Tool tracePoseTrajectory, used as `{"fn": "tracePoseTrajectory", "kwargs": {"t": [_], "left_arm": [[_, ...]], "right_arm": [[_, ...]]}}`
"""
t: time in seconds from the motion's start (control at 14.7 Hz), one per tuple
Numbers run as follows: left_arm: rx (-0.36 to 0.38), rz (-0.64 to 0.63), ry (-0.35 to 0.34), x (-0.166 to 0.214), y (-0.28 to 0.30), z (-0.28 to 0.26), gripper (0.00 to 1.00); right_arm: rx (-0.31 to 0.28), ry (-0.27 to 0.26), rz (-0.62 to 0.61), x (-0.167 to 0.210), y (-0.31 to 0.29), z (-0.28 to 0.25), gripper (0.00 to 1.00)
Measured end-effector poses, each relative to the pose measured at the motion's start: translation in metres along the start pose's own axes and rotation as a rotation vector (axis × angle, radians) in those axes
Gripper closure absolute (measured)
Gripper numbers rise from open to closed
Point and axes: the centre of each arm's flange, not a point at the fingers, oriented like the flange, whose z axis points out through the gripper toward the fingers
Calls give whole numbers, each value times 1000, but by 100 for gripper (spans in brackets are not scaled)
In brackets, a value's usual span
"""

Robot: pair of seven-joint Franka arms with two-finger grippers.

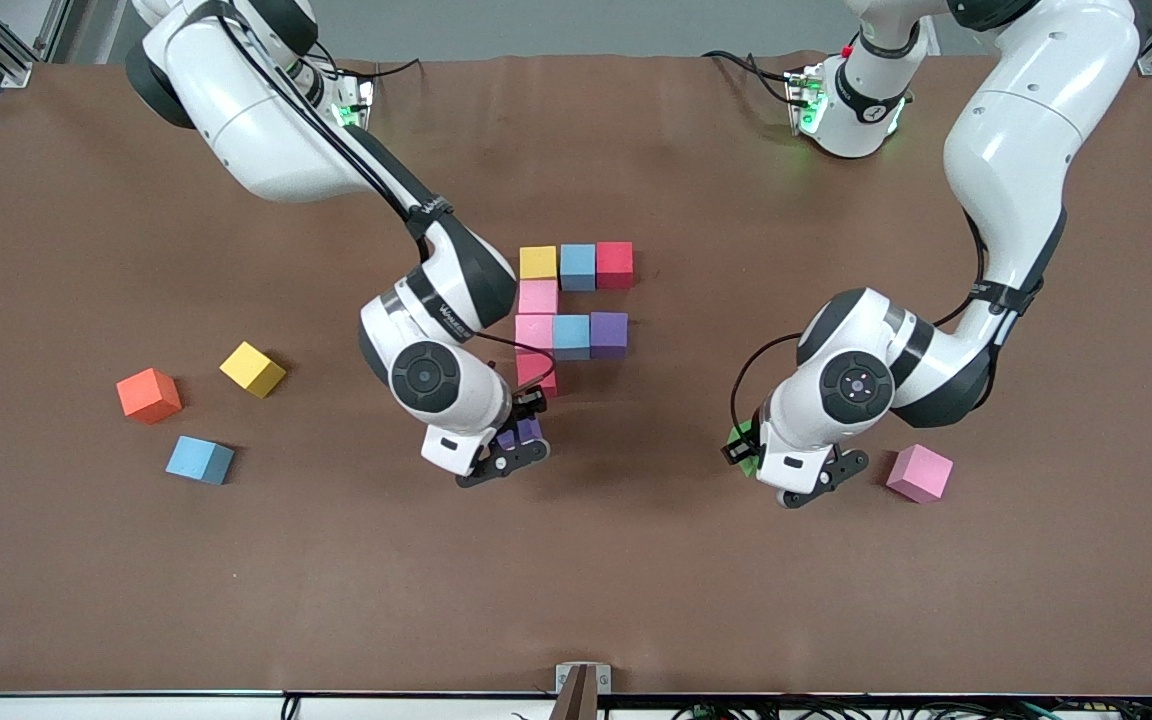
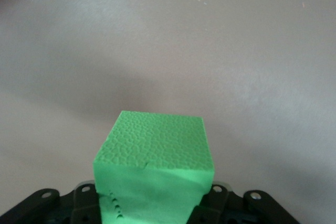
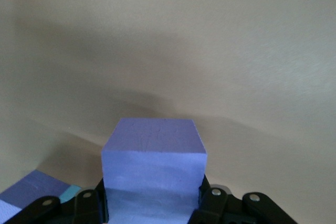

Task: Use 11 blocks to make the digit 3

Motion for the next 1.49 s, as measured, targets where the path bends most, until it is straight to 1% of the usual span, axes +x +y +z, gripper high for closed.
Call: {"fn": "tracePoseTrajectory", "kwargs": {"t": [0.2, 0.41, 0.54, 0.82, 1.09, 1.49], "left_arm": [[-13, -161, 4, 2, 2, -3, 40], [-40, -333, 7, -3, 8, -5, 40], [-39, -396, 3, -13, 15, -2, 40], [-36, -427, -6, -15, 16, 8, 40], [-41, -422, -19, -18, 20, 19, 40], [-45, -419, -18, -21, 22, 19, 40]], "right_arm": [[-6, -26, 6, -4, -14, 22, 41], [-11, -48, 8, -6, -16, 40, 41], [-12, -52, 10, -6, -14, 43, 41], [-15, -59, 11, -6, -14, 44, 41], [-17, -68, 13, -7, -12, 48, 41], [-18, -74, 11, -8, -14, 51, 41]]}}
